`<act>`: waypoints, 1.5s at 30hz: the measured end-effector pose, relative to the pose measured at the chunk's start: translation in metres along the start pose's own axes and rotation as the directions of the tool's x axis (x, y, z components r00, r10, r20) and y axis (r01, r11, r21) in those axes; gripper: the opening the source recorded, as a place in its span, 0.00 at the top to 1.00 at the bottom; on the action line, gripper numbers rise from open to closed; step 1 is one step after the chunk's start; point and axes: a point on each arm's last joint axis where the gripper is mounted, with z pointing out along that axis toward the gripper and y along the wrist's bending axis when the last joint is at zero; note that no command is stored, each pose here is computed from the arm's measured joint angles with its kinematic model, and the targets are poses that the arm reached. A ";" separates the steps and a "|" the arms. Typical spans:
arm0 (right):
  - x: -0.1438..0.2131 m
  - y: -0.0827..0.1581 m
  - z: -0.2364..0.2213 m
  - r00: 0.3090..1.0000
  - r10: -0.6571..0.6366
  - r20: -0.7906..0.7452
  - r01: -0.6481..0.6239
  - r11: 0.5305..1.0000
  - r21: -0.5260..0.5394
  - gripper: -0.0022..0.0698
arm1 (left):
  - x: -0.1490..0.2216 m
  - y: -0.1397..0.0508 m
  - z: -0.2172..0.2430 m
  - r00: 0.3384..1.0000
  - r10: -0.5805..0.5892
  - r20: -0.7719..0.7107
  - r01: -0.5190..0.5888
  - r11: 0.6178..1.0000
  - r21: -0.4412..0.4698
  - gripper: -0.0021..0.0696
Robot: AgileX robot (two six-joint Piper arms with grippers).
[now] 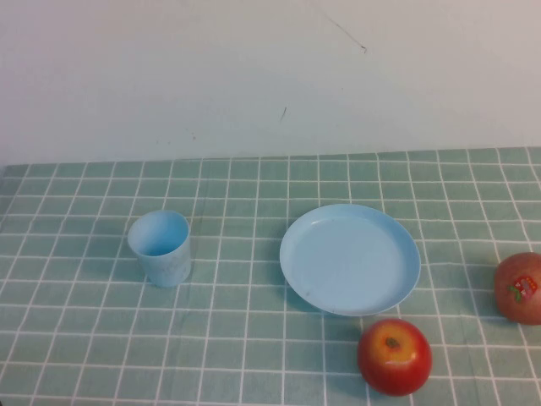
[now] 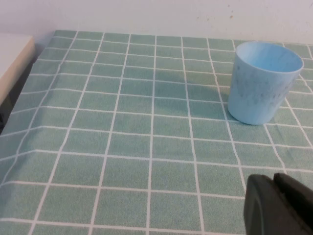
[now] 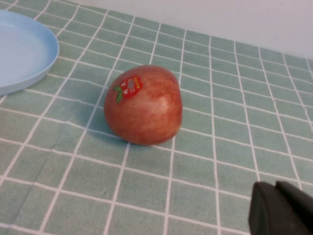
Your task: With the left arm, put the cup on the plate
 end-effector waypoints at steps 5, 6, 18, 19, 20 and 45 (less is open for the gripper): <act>0.000 0.000 0.000 1.000 0.000 0.000 0.000 1.000 0.000 0.97 | 0.000 0.000 0.000 1.000 0.000 0.000 0.000 1.000 0.000 0.96; 0.000 0.000 0.000 1.000 0.000 0.000 0.000 1.000 0.000 0.97 | 0.000 0.000 0.000 1.000 0.000 0.000 0.000 1.000 0.000 0.96; 0.000 0.000 0.000 1.000 0.000 0.000 0.000 1.000 0.000 0.97 | 0.000 0.000 0.000 1.000 0.002 0.000 -0.002 1.000 0.000 0.96; 0.000 0.000 0.000 1.000 0.000 0.000 0.000 1.000 0.000 0.97 | 0.000 0.000 0.000 1.000 0.002 0.000 -0.002 1.000 0.000 0.96; 0.000 0.000 0.000 1.000 0.000 0.000 0.000 1.000 0.000 0.97 | 0.000 0.000 0.000 1.000 0.002 0.000 -0.002 1.000 0.000 0.96; 0.000 0.000 0.000 1.000 0.000 0.000 0.000 1.000 0.000 0.97 | -0.001 0.000 0.000 1.000 -0.004 0.016 0.004 1.000 0.004 0.96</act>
